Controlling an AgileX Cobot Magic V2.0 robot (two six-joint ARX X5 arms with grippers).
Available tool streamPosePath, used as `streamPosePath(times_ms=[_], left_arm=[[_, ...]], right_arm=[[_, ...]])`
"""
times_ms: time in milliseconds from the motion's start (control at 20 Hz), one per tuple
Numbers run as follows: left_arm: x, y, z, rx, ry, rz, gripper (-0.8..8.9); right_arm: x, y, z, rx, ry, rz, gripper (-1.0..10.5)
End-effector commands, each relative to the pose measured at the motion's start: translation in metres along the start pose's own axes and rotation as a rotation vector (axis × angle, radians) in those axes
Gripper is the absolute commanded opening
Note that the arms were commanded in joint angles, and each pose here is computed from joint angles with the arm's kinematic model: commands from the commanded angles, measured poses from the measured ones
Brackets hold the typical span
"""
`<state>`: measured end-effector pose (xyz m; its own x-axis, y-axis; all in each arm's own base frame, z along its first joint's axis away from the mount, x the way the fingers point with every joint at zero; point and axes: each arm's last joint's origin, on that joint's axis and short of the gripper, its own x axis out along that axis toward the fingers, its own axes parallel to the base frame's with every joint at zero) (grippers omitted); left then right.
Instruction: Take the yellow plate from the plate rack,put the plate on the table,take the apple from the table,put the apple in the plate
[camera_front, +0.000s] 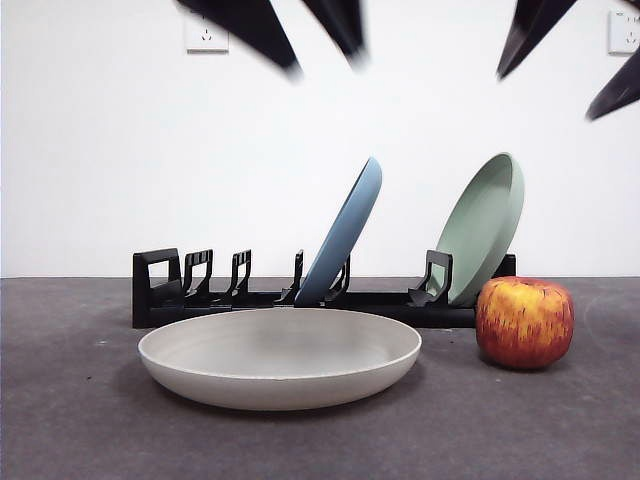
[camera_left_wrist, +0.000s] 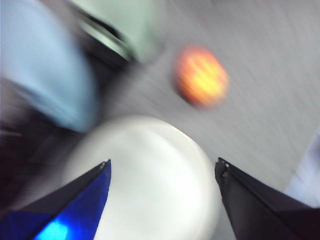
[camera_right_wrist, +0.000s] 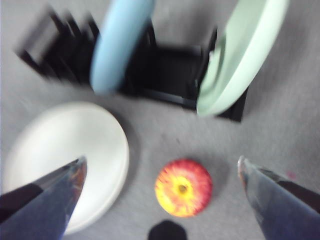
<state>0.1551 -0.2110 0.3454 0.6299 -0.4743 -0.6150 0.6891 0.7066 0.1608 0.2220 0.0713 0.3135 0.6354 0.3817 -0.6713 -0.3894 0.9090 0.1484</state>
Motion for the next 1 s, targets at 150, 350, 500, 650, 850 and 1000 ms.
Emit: streamPosePath(times_ms=[150,350,500,650,850,1000], left_arm=[[-0.093,0.033,-0.006,-0.138,-0.266,0.218,3.45],[-0.155,0.050,-0.025,-0.230,-0.436,0.334,3.45],[-0.177,0.057,-0.038,-0.262,-0.489,0.364,3.45],[-0.183,0.059,-0.043,-0.270,-0.481,0.402,3.45],[-0.181,0.058,-0.047,-0.259,-0.444,0.405,3.45],[-0.181,0.058,-0.047,-0.259,-0.444,0.406,3.45]], right_arm=[[0.051,0.008,0.002,-0.085,0.166,-0.061,5.1],[0.104,0.004,-0.014,-0.098,0.349,-0.107,5.1],[0.135,-0.001,-0.028,-0.089,0.457,-0.111,5.1],[0.157,-0.005,-0.042,-0.081,0.543,-0.111,5.0],[0.161,-0.006,-0.044,-0.061,0.560,-0.119,1.7],[0.154,-0.004,-0.040,-0.063,0.546,-0.118,-0.1]])
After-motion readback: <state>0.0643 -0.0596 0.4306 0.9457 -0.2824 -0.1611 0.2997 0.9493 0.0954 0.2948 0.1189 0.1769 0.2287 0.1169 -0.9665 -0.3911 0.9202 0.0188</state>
